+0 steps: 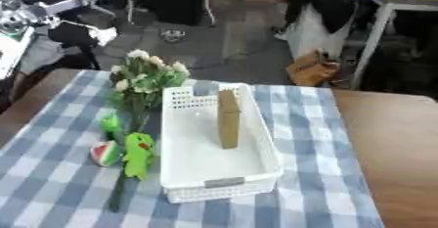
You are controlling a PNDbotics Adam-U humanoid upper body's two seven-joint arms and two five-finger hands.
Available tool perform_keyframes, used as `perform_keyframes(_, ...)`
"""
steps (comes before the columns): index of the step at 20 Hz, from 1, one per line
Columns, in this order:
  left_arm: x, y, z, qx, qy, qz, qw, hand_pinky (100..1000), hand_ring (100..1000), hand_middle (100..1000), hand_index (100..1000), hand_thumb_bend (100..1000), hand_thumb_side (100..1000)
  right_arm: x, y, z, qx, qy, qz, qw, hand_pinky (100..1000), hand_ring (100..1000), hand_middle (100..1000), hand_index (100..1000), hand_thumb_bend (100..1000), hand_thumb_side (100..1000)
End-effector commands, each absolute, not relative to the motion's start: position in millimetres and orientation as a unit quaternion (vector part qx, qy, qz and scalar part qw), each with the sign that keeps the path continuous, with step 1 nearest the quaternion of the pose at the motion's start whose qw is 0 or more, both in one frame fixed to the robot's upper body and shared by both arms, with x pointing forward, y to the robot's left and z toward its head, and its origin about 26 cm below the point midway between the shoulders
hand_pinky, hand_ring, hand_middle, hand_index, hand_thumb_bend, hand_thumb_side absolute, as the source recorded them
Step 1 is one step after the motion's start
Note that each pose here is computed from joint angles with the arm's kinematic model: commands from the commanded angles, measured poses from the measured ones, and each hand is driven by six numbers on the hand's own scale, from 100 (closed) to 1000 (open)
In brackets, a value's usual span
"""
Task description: Pick up objects on the table and place them in the box.
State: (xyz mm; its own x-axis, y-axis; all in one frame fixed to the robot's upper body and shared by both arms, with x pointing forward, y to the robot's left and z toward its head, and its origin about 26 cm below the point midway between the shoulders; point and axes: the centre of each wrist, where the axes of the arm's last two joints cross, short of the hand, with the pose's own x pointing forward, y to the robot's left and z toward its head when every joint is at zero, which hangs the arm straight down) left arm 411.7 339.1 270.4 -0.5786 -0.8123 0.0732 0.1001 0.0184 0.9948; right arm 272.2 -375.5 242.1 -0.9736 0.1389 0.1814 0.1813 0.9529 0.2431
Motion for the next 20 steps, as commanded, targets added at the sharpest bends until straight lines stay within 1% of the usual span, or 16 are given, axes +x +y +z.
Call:
perform_keyframes(1, 412.8, 354.0, 281.0, 0.287, -0.586, -0.654, 0.384, 987, 1000, 1000, 1000, 100, 508, 269.7, -375.4, 256.4, -0.082, -0.988, -0.113, 0.063, 811, 861, 834, 835, 100, 820)
perform_keyframes(8, 416.5, 369.7, 266.8, 0.321, -0.531, -0.664, 0.417, 972, 1000, 1000, 1000, 100, 489, 269.7, -375.4, 256.4, -0.085, -0.988, -0.114, 0.068, 810, 860, 831, 828, 100, 808)
perform_keyframes(9, 417.0, 373.2, 262.1, 0.329, -0.522, -0.661, 0.426, 938, 1000, 958, 1000, 100, 482, 269.7, -375.5, 256.4, -0.085, -0.987, -0.114, 0.069, 810, 860, 829, 824, 100, 807)
perform_keyframes(12, 418.1, 381.2, 247.5, 0.351, -0.511, -0.653, 0.435, 938, 1000, 956, 1000, 100, 484, 269.6, -375.6, 256.8, -0.086, -0.987, -0.116, 0.069, 810, 859, 828, 824, 100, 804)
perform_keyframes(13, 418.4, 385.5, 240.6, 0.351, -0.508, -0.65, 0.443, 949, 1000, 979, 1000, 100, 501, 269.6, -375.7, 256.9, -0.087, -0.987, -0.117, 0.07, 810, 859, 825, 824, 100, 803)
perform_keyframes(14, 418.9, 390.1, 234.3, 0.349, -0.505, -0.647, 0.452, 949, 1000, 979, 1000, 100, 501, 269.6, -375.8, 256.9, -0.088, -0.987, -0.117, 0.07, 810, 859, 825, 824, 100, 803)
perform_keyframes(15, 419.3, 394.9, 227.2, 0.344, -0.499, -0.646, 0.464, 958, 1000, 992, 1000, 100, 526, 269.5, -375.8, 256.8, -0.088, -0.987, -0.118, 0.071, 810, 860, 825, 824, 100, 801)
perform_keyframes(16, 419.9, 398.8, 222.1, 0.339, -0.493, -0.645, 0.475, 961, 1000, 994, 1000, 100, 530, 269.5, -375.9, 256.7, -0.089, -0.986, -0.119, 0.072, 810, 859, 825, 824, 100, 800)
perform_keyframes(17, 419.9, 402.8, 215.4, 0.332, -0.482, -0.648, 0.488, 973, 1000, 997, 1000, 100, 572, 269.5, -376.0, 256.8, -0.09, -0.986, -0.119, 0.072, 809, 859, 824, 822, 100, 798)
perform_keyframes(18, 420.0, 406.0, 210.6, 0.324, -0.471, -0.651, 0.499, 973, 1000, 997, 1000, 100, 572, 269.5, -376.0, 256.8, -0.09, -0.986, -0.119, 0.072, 809, 859, 824, 822, 100, 798)
perform_keyframes(19, 419.5, 409.4, 206.1, 0.316, -0.462, -0.653, 0.509, 979, 1000, 995, 1000, 100, 606, 269.5, -375.9, 256.9, -0.091, -0.986, -0.119, 0.073, 809, 859, 823, 818, 100, 796)
perform_keyframes(20, 418.6, 412.7, 202.7, 0.31, -0.456, -0.655, 0.517, 979, 1000, 995, 1000, 100, 606, 269.5, -375.9, 257.0, -0.091, -0.986, -0.119, 0.073, 809, 859, 823, 818, 100, 796)
